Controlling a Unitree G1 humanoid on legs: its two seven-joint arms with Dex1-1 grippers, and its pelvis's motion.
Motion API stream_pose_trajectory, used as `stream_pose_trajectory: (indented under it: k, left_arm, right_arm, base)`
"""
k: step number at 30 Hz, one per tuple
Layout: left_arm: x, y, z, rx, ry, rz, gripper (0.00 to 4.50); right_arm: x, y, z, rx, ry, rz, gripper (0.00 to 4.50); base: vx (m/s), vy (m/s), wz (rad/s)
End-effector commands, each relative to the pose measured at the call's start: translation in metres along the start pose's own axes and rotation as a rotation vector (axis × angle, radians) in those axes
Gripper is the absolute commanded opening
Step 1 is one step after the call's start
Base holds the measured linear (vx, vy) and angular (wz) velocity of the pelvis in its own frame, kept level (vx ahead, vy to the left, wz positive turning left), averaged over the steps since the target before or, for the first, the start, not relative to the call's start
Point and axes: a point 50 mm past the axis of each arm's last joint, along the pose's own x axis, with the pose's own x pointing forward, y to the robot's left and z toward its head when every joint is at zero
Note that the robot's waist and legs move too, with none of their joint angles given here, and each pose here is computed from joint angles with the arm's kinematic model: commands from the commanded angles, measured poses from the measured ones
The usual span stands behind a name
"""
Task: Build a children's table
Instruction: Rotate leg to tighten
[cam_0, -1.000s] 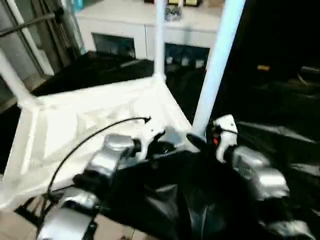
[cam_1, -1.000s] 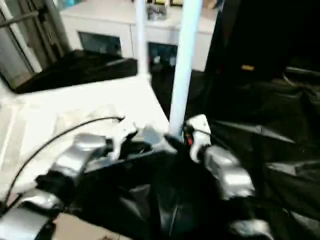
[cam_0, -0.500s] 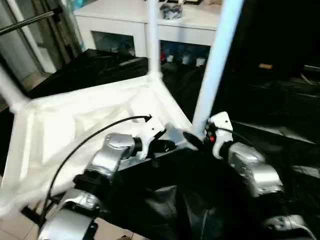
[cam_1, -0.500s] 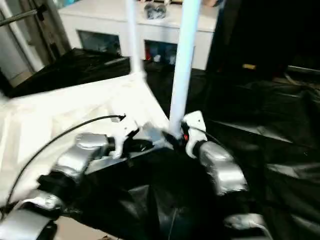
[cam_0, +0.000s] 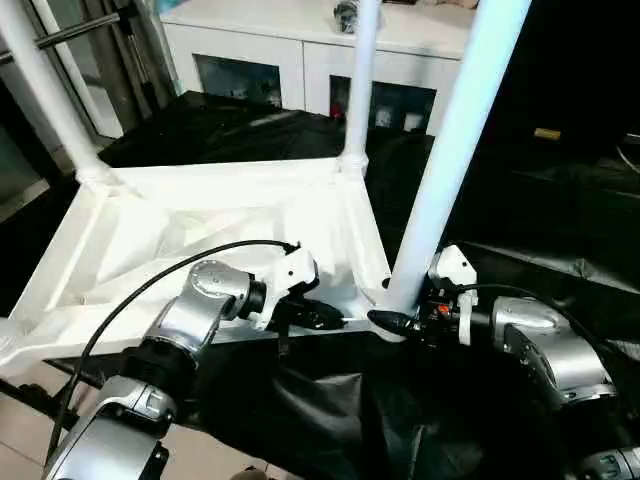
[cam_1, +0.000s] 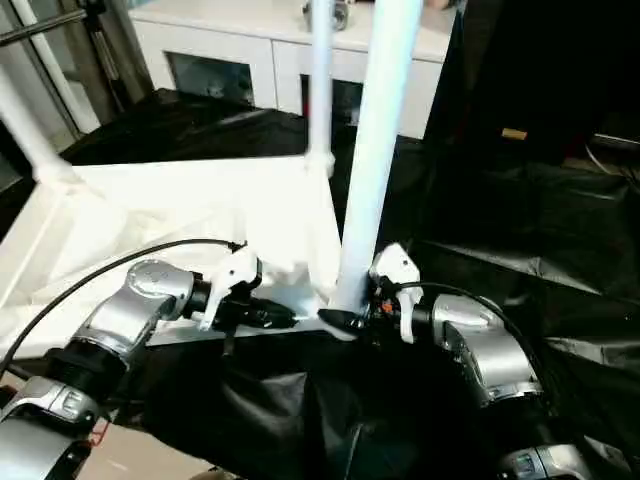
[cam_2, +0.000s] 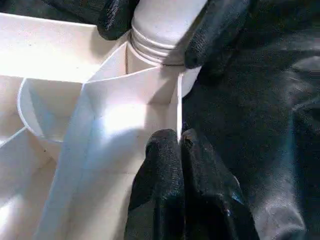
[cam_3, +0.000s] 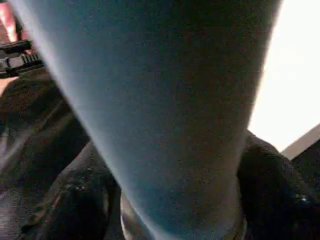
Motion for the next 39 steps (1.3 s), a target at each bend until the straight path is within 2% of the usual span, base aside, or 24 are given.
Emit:
stream_pose_trajectory:
  k: [1, 8, 11, 12, 13, 14, 16, 20, 21, 22, 23, 24, 25, 26, 27, 29, 31, 34, 38, 39]
  left_arm:
    - [0.004, -0.003, 0.006, 0.038, -0.009, -0.027, 0.0]
    - [0.007, 0.0, 0.005, 0.031, -0.013, 0.018, 0.0]
    - [0.01, 0.007, 0.007, 0.005, -0.03, 0.102, 0.0]
    - [0.012, 0.009, 0.008, -0.001, -0.038, 0.127, 0.0]
    - [0.017, 0.013, 0.011, -0.021, -0.046, 0.182, 0.0]
    - [0.017, 0.013, 0.011, -0.021, -0.046, 0.182, 0.0]
    - [0.025, 0.019, 0.017, -0.043, -0.052, 0.263, 0.0]
    - [0.035, 0.023, 0.024, -0.071, -0.071, 0.328, 0.0]
    - [0.04, 0.024, 0.028, -0.085, -0.085, 0.35, 0.0]
    - [0.04, 0.024, 0.028, -0.085, -0.085, 0.35, 0.0]
    - [0.048, 0.022, 0.033, -0.1, -0.105, 0.358, 0.0]
    - [0.052, 0.021, 0.035, -0.1, -0.11, 0.355, 0.0]
    - [0.054, 0.02, 0.035, -0.098, -0.111, 0.352, 0.0]
    - [0.054, 0.02, 0.035, -0.098, -0.111, 0.35, 0.0]
    - [0.056, 0.018, 0.035, -0.092, -0.108, 0.333, 0.0]
    - [0.056, 0.015, 0.033, -0.079, -0.102, 0.305, 0.0]
    - [0.052, 0.015, 0.031, -0.066, -0.093, 0.29, 0.0]
    - [0.048, 0.015, 0.03, -0.057, -0.088, 0.273, 0.0]
    - [0.04, 0.011, 0.026, -0.016, -0.085, 0.208, 0.0]
    - [0.035, 0.007, 0.024, 0.004, -0.089, 0.147, 0.0]
  right_arm:
    - [0.01, 0.013, 0.005, -0.009, -0.021, 0.101, 2.95]
    - [0.012, 0.017, 0.001, 0.02, -0.018, 0.11, 2.66]
    - [0.018, 0.014, -0.004, 0.047, -0.017, 0.03, 2.65]
    - [0.02, 0.011, -0.006, 0.055, -0.01, -0.02, 2.64]
    - [0.025, 0.001, -0.013, 0.079, 0.012, -0.161, 2.64]
    - [0.025, 0.001, -0.013, 0.079, 0.012, -0.161, 2.64]
    - [0.033, -0.008, -0.019, 0.155, 0.015, -0.314, 2.64]
    - [0.045, -0.009, -0.021, 0.205, 0.024, -0.412, 2.64]
    - [0.054, -0.007, -0.02, 0.206, 0.036, -0.44, 2.64]
    - [0.054, -0.007, -0.02, 0.206, 0.036, -0.44, 2.64]
    - [0.067, -0.003, -0.018, 0.219, 0.038, -0.47, 2.64]
    - [0.072, -0.002, -0.016, 0.227, 0.029, -0.472, 2.64]
    - [0.075, -0.001, -0.015, 0.234, 0.021, -0.473, 2.99]
    - [0.075, -0.001, -0.015, 0.236, 0.02, -0.473, 2.99]
    - [0.078, -0.002, -0.014, 0.252, 0.011, -0.475, 3.34]
    - [0.078, -0.003, -0.011, 0.235, 0.009, -0.473, 3.4]
    - [0.076, -0.004, -0.009, 0.164, 0.024, -0.471, 3.55]
    - [0.075, -0.003, -0.008, 0.132, 0.022, -0.44, 3.8]
    - [0.067, 0.001, -0.001, 0.086, -0.019, -0.309, 3.8]
    - [0.059, 0.004, 0.002, 0.056, -0.027, -0.229, 3.8]
  base:
    - [0.0, 0.0, 0.0]
    - [0.0, 0.0, 0.0]
    - [0.0, 0.0, 0.0]
    - [0.0, 0.0, 0.0]
    - [0.0, 0.0, 0.0]
    - [0.0, 0.0, 0.0]
    - [0.0, 0.0, 0.0]
    - [0.0, 0.0, 0.0]
    - [0.0, 0.0, 0.0]
    - [0.0, 0.0, 0.0]
    - [0.0, 0.0, 0.0]
    - [0.0, 0.0, 0.0]
    - [0.0, 0.0, 0.0]
    - [0.0, 0.0, 0.0]
    - [0.0, 0.0, 0.0]
    - [0.0, 0.0, 0.0]
    - [0.0, 0.0, 0.0]
    - [0.0, 0.0, 0.0]
    - [0.0, 0.0, 0.0]
    - [0.0, 0.0, 0.0]
